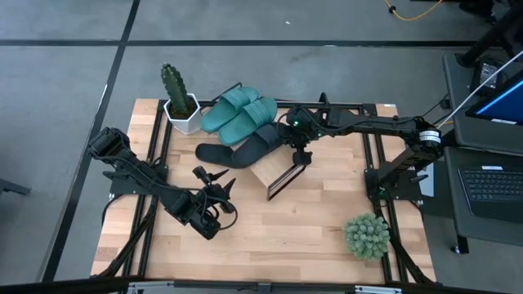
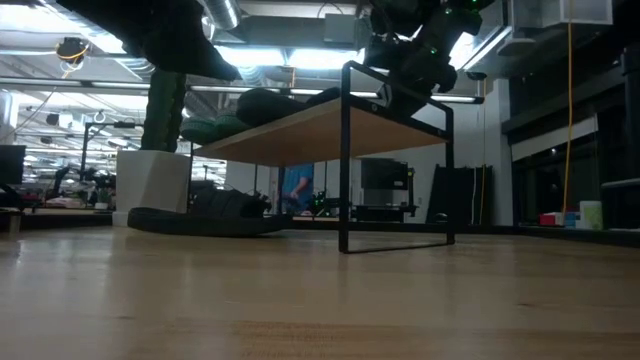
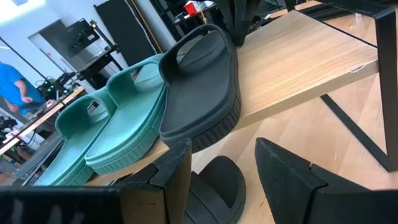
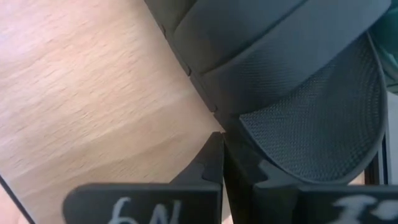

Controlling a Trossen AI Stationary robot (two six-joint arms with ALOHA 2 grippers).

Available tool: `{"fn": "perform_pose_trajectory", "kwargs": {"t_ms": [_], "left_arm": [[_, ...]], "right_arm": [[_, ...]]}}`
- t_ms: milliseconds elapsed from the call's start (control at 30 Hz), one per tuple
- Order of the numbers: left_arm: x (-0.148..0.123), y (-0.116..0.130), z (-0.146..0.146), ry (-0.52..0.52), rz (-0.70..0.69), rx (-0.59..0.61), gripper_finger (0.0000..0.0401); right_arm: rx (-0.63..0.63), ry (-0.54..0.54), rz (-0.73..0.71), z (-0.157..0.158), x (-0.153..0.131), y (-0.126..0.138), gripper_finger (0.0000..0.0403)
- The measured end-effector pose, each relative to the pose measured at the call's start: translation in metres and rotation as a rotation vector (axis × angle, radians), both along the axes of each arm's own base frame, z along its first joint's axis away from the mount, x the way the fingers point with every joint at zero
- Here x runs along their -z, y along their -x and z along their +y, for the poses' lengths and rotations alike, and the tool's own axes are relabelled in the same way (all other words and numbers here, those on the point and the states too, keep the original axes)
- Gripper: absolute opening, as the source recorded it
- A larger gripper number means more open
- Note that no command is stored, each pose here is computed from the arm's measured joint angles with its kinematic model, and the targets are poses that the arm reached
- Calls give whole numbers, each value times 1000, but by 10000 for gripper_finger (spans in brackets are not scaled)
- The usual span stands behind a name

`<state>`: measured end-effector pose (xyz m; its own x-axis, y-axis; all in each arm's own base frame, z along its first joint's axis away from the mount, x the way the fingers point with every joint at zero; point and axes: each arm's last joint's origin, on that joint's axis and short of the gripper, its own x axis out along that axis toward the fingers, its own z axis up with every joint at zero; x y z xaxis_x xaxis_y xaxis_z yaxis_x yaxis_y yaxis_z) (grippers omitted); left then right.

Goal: Pick and place slides into the shelf
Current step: Put the bottom black slipper onto the shelf, then put the black slipper onto the shelf

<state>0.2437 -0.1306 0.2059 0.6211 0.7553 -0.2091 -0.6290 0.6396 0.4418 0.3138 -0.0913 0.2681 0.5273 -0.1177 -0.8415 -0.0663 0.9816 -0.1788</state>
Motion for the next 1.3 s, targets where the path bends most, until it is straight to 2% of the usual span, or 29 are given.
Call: {"fn": "perform_pose_trajectory", "kwargs": {"t_ms": [233, 467, 700, 967, 1100, 1300], "left_arm": [[0, 0, 0, 0, 0, 0, 169], [0, -1, -1, 18, 2, 9, 169], [0, -1, -1, 14, 15, 15, 169], [1, -5, 2, -12, 112, 49, 169], [1, -8, 3, -10, 170, 84, 169], [1, -9, 1, 29, 161, 100, 169]], "right_arm": [[20, -7, 9, 1, -3, 4, 6], [35, 26, -49, 4, -23, 16, 6], [24, 45, -146, 12, -51, 34, 6], [-70, 51, -337, 46, -82, 51, 3], [-122, 55, -434, 63, -74, 62, 2], [-108, 32, -530, 84, -51, 90, 2]]}}
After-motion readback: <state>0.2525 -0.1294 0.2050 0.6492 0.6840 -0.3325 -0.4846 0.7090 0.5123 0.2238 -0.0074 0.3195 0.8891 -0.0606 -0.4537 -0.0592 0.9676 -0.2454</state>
